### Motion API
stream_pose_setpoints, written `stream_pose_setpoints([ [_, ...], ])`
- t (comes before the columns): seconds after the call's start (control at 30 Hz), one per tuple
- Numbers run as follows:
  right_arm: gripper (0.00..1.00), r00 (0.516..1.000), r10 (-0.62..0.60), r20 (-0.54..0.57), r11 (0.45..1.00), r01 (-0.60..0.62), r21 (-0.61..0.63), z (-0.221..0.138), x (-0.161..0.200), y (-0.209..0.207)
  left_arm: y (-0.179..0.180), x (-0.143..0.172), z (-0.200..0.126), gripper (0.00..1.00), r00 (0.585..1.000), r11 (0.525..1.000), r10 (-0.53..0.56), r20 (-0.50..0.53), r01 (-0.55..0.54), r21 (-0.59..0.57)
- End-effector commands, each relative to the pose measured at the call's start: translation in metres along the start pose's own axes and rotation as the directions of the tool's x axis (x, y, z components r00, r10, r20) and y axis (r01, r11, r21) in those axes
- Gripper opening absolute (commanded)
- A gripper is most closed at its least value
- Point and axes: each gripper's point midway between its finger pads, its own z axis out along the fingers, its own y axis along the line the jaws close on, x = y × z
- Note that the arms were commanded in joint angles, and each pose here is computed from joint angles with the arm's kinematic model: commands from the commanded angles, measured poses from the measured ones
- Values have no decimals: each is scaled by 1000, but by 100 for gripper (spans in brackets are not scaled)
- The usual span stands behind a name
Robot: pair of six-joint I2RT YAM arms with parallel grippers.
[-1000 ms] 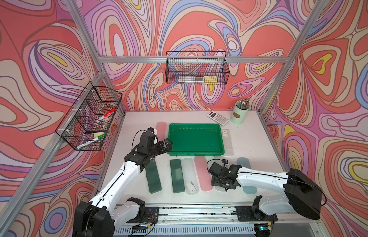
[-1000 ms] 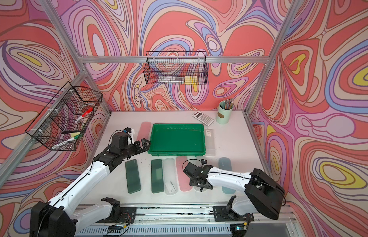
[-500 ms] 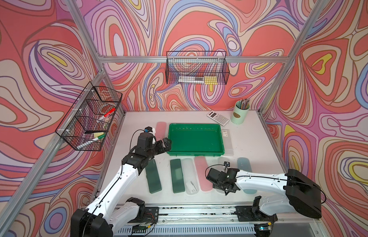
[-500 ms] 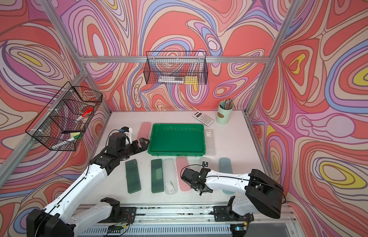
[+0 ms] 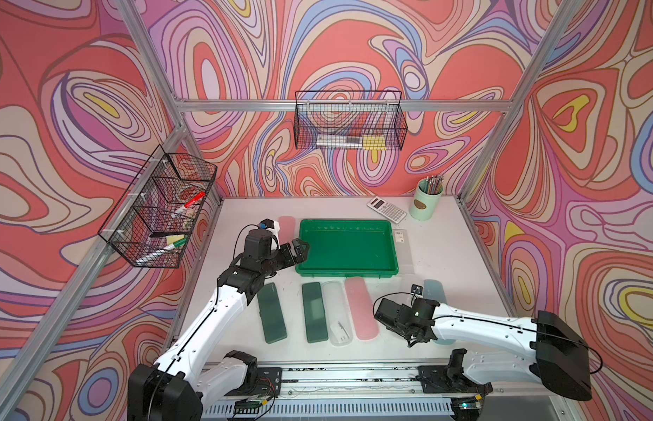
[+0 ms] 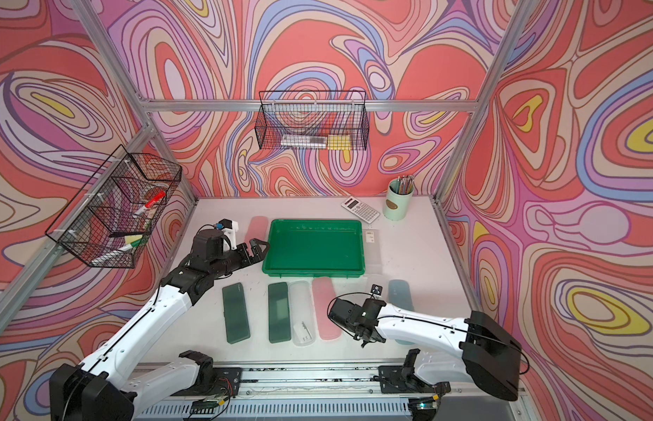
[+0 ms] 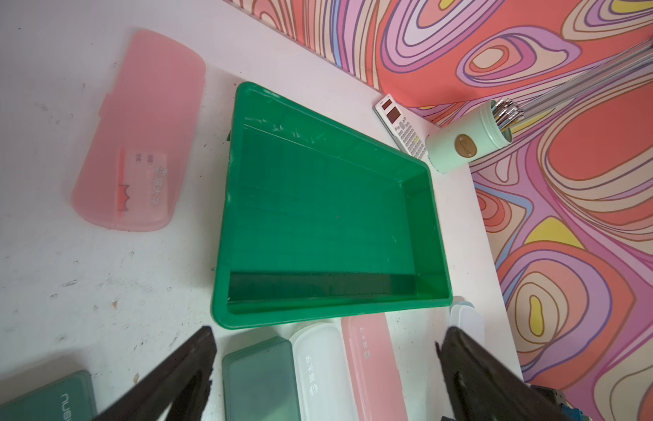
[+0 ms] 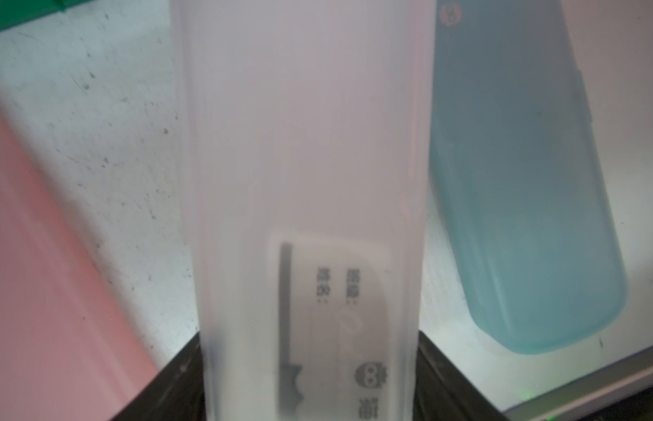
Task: Put the pencil case into the storage box
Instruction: Pick up the pencil case from the center of the board, then place the pencil case at the storage box.
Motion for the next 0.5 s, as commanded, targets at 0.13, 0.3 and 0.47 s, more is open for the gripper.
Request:
stream_pose_setpoints([
  [0.13, 74, 991, 31, 130, 999, -27, -32, -43, -45, 7, -26, -15, 4, 99, 1000, 995, 19, 6, -20, 94],
  [0.3, 74, 982, 57, 182, 997, -47, -63, -64, -65, 11, -32, -20, 5, 99, 1000, 994, 21, 10, -22, 109],
  [0.47, 74, 975, 54, 215, 996, -38, -76, -79, -83, 10, -36, -23, 6, 99, 1000, 992, 21, 5, -21, 122],
])
